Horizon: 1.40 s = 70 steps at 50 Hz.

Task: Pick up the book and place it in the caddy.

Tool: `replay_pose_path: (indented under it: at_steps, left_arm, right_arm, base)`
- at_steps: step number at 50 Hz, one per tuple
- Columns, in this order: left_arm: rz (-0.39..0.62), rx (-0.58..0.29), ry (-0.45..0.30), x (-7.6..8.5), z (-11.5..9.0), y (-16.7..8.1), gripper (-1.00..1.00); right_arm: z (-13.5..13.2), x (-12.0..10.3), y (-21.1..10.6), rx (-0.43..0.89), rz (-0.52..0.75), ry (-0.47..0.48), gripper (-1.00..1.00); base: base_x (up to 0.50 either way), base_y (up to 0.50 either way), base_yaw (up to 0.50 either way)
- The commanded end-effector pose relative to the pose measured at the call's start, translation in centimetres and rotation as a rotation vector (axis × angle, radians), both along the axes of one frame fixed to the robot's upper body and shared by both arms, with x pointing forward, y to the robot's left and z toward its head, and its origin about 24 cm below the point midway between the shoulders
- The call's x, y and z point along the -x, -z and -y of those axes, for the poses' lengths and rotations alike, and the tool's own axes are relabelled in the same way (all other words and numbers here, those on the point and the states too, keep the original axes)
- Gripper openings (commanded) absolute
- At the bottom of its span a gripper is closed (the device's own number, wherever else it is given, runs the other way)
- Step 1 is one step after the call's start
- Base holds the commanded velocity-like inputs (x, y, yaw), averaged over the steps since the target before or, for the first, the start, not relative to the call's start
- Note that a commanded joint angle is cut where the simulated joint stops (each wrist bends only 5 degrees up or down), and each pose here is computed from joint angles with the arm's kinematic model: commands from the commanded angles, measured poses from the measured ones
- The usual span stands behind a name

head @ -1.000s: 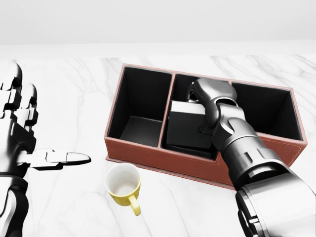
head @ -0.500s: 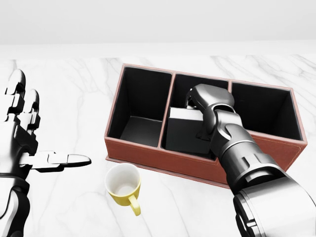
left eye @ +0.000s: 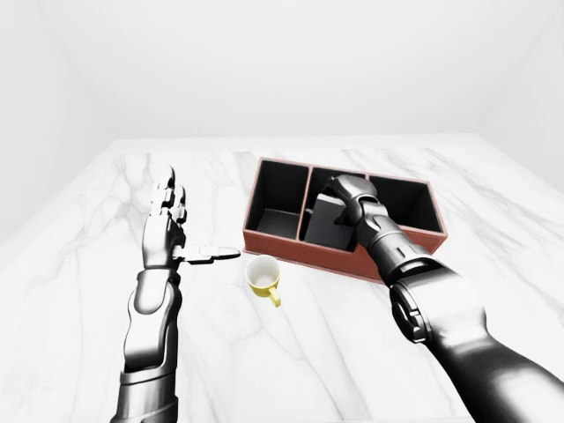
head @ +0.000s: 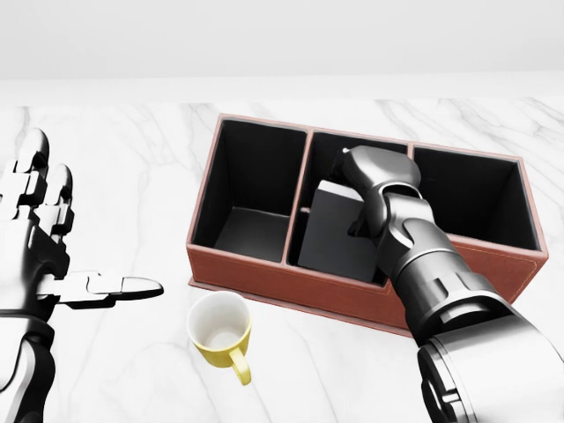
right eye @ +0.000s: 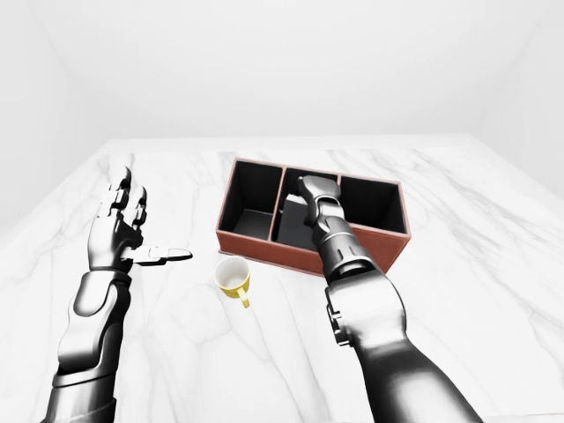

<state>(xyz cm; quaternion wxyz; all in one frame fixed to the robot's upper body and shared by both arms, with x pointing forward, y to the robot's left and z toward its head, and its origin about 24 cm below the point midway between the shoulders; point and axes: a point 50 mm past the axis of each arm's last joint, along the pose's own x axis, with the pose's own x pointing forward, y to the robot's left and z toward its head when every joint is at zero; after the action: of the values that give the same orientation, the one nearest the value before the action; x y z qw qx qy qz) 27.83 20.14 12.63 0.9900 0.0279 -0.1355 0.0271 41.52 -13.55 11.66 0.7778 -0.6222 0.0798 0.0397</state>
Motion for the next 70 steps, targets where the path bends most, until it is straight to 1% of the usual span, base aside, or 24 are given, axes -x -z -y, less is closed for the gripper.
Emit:
replay_pose_path:
  at_steps: [1, 2, 3, 7, 22, 28, 30, 33, 37, 39, 42, 44, 46, 47, 48, 49, 54, 55, 57, 60, 62, 63, 68, 70]
  left_arm:
    - [-0.007, 0.001, 0.000, -0.2, 0.0, 0.1, 1.00]
    - [-0.009, 0.001, -0.001, -0.2, -0.1, 0.1, 1.00]
    - [-0.008, 0.002, -0.001, -0.2, -0.1, 0.1, 1.00]
    - [-0.009, 0.001, -0.001, -0.2, -0.1, 0.1, 1.00]
    - [0.015, -0.003, 0.004, -0.4, 0.0, -0.5, 1.00]
    - [0.019, -0.001, 0.006, -0.4, 0.1, -0.6, 1.00]
    - [0.023, -0.001, 0.004, -0.3, 0.0, -0.7, 1.00]
    - [0.029, -0.001, 0.004, -0.3, 0.0, -0.8, 1.00]
    - [0.045, -0.005, 0.003, -0.1, 0.1, -1.1, 1.00]
    - [0.048, -0.006, 0.004, 0.0, 0.2, -1.2, 1.00]
    - [0.063, -0.009, 0.006, 0.1, 0.3, -1.5, 1.00]
    - [0.077, -0.011, 0.007, 0.3, 0.3, -1.8, 1.00]
    - [0.086, -0.012, 0.007, 0.3, 0.3, -2.0, 1.00]
    - [0.093, -0.012, 0.006, 0.5, 0.3, -2.1, 1.00]
    - [0.095, -0.013, 0.007, 0.5, 0.4, -2.2, 1.00]
    - [0.108, -0.015, 0.008, 0.6, 0.4, -2.5, 1.00]
    - [0.134, -0.019, 0.009, 1.0, 0.6, -3.0, 1.00]
    - [0.146, -0.021, 0.010, 1.1, 0.6, -3.2, 1.00]
    - [0.161, -0.023, 0.010, 1.2, 0.6, -3.5, 1.00]
    - [0.170, -0.025, 0.010, 1.4, 0.6, -3.7, 1.00]
    - [0.188, -0.029, 0.010, 1.5, 0.6, -4.1, 1.00]
    - [0.198, -0.030, 0.010, 1.6, 0.6, -4.4, 1.00]
    - [0.230, -0.038, 0.015, 1.8, 0.8, -5.1, 1.00]
    - [0.231, -0.039, 0.016, 1.8, 0.8, -5.1, 1.00]
  right_arm:
    - [-0.1, 0.0, -0.2, 0.004, 0.013, -0.001, 0.35]
    - [-0.1, -0.1, -0.2, 0.004, 0.014, -0.001, 0.41]
    - [-0.1, -0.1, -0.2, 0.005, 0.013, -0.003, 0.61]
    - [-0.2, -0.1, -0.2, 0.007, 0.013, -0.006, 0.72]
    - [-0.4, -0.3, -1.1, -0.012, 0.036, -0.005, 0.72]
    - [0.0, -0.6, -2.2, -0.144, 0.071, 0.030, 0.72]
    - [-0.2, -0.7, -2.7, -0.237, 0.087, -0.003, 0.74]
    - [-0.4, -0.7, -3.5, -0.291, 0.121, -0.059, 0.77]
    - [0.1, -0.1, -4.7, -0.340, 0.184, -0.097, 0.81]
    - [0.3, 1.1, -5.1, -0.400, 0.193, -0.112, 0.82]
    - [-0.2, 3.3, -6.3, -0.480, 0.249, -0.215, 0.79]
    - [-0.3, 5.2, -7.4, -0.582, 0.315, -0.282, 0.83]
    - [-0.5, 6.4, -8.0, -0.637, 0.346, -0.330, 1.00]
    - [-0.3, 7.5, -8.5, -0.685, 0.391, -0.356, 1.00]
    - [-0.5, 7.8, -8.7, -0.696, 0.409, -0.367, 1.00]
    - [-0.4, 8.9, -8.9, -0.708, 0.439, -0.383, 0.95]
    - [-1.3, 10.2, -10.1, -0.909, 0.523, -0.449, 1.00]
    - [-1.6, 10.1, -10.4, -0.945, 0.559, -0.435, 1.00]
    - [-1.9, 9.9, -10.2, -1.038, 0.567, -0.425, 1.00]
    - [-1.7, 9.9, -9.6, -1.112, 0.570, -0.391, 1.00]
    - [-1.7, 9.6, -8.4, -1.196, 0.535, -0.351, 1.00]
    - [-1.8, 9.7, -7.8, -1.205, 0.511, -0.347, 1.00]
    - [-1.3, 11.6, -7.0, -1.302, 0.621, -0.379, 1.00]
    - [-1.1, 12.0, -6.3, -1.317, 0.628, -0.361, 1.00]
  base:
    - [0.00, 0.00, 0.00]
    - [0.00, 0.00, 0.00]
    - [0.00, 0.00, 0.00]
    - [0.00, 0.00, 0.00]
    - [0.00, 0.00, 0.00]
    - [0.00, 0.00, 0.00]
    - [0.00, 0.00, 0.00]
    - [0.00, 0.00, 0.00]
    - [0.00, 0.00, 0.00]
    - [0.00, 0.00, 0.00]
    - [0.00, 0.00, 0.00]
    - [0.00, 0.00, 0.00]
    - [0.00, 0.00, 0.00]
    - [0.00, 0.00, 0.00]
    - [0.00, 0.00, 0.00]
    - [0.00, 0.00, 0.00]
    - [0.00, 0.00, 0.00]
    - [0.00, 0.00, 0.00]
    - [0.00, 0.00, 0.00]
    - [0.00, 0.00, 0.00]
    - [0.00, 0.00, 0.00]
    - [0.00, 0.00, 0.00]
    - [0.00, 0.00, 0.00]
    - [0.00, 0.00, 0.00]
